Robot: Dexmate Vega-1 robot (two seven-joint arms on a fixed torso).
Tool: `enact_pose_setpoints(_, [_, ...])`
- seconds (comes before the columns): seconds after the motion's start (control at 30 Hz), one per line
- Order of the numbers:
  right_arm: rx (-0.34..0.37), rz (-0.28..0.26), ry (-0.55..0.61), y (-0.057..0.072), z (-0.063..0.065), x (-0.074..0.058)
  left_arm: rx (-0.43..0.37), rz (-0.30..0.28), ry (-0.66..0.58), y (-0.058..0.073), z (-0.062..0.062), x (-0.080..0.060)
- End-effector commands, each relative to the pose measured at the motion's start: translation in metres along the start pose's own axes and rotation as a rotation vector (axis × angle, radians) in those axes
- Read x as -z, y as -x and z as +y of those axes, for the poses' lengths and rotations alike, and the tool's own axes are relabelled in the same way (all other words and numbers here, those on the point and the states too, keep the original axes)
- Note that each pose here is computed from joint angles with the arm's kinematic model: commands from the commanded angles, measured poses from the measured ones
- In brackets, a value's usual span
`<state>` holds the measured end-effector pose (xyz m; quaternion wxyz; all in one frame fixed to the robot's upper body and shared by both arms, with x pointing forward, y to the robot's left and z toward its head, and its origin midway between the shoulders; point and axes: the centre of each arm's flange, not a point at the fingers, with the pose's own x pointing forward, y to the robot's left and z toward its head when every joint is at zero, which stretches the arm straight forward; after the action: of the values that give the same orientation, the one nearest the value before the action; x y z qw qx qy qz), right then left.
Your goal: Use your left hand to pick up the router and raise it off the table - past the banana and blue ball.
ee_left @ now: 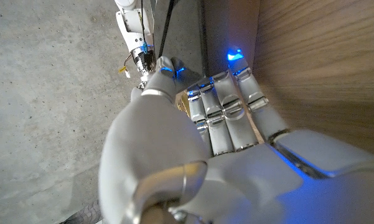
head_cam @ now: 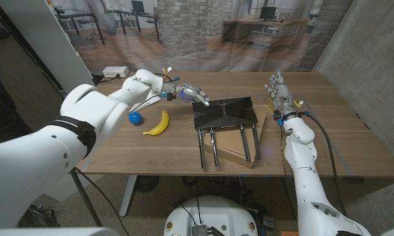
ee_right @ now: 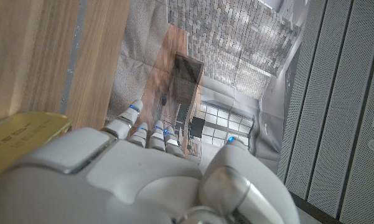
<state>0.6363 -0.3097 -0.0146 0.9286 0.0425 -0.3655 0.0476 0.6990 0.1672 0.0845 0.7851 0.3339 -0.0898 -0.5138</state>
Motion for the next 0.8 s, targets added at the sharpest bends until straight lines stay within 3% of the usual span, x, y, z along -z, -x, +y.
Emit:
enact_pose_setpoints(0.03, [-0.004,-0.003,0.0,0.0,0.0,-0.001,-0.012,-0.112,-0.029,0.014,-0.002,-0.001])
enact_pose_setpoints(0.8, [-0.024,-0.019,0.009,-0.003,0.008,-0.006,0.002,-0.17,-0.132,0.032,-0.002,-0.02])
